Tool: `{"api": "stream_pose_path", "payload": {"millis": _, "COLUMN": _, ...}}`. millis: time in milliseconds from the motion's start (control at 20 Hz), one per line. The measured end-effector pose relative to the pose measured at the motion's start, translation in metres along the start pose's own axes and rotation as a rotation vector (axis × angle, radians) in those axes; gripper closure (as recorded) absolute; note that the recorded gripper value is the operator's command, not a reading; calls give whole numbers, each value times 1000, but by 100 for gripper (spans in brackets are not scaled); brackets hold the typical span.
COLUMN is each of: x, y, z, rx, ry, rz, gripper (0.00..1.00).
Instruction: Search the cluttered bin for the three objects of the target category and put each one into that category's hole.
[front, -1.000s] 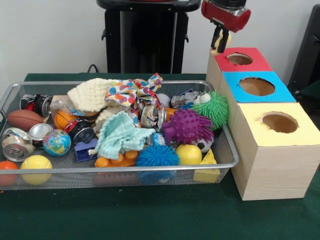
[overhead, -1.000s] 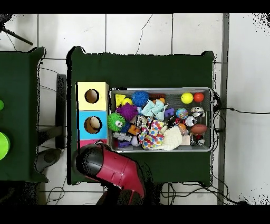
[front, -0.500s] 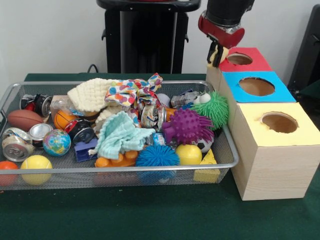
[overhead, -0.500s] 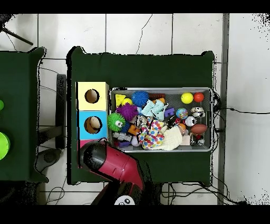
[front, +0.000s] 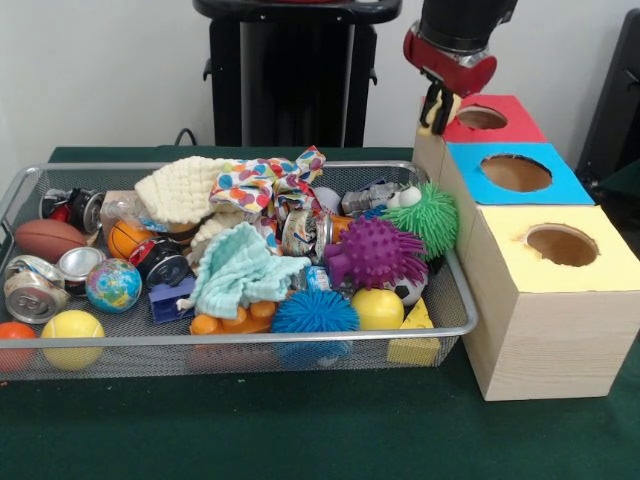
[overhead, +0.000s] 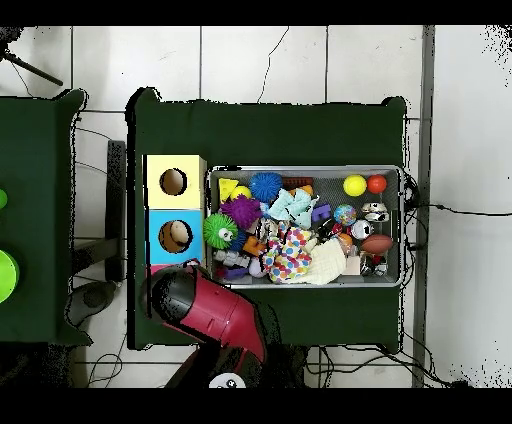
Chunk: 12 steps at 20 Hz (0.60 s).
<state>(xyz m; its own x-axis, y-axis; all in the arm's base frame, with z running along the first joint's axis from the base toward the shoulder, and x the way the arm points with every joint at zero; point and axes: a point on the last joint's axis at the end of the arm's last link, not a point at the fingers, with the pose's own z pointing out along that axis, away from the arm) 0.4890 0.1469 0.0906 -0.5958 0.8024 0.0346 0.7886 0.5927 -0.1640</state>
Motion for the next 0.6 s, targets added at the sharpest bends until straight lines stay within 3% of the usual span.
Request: {"api": "stream_pose_path", "payload": {"millis": 600, "x": 18, "y": 29, "z": -24, "rx": 2, "ry": 36, "rz": 41, "gripper": 100}}
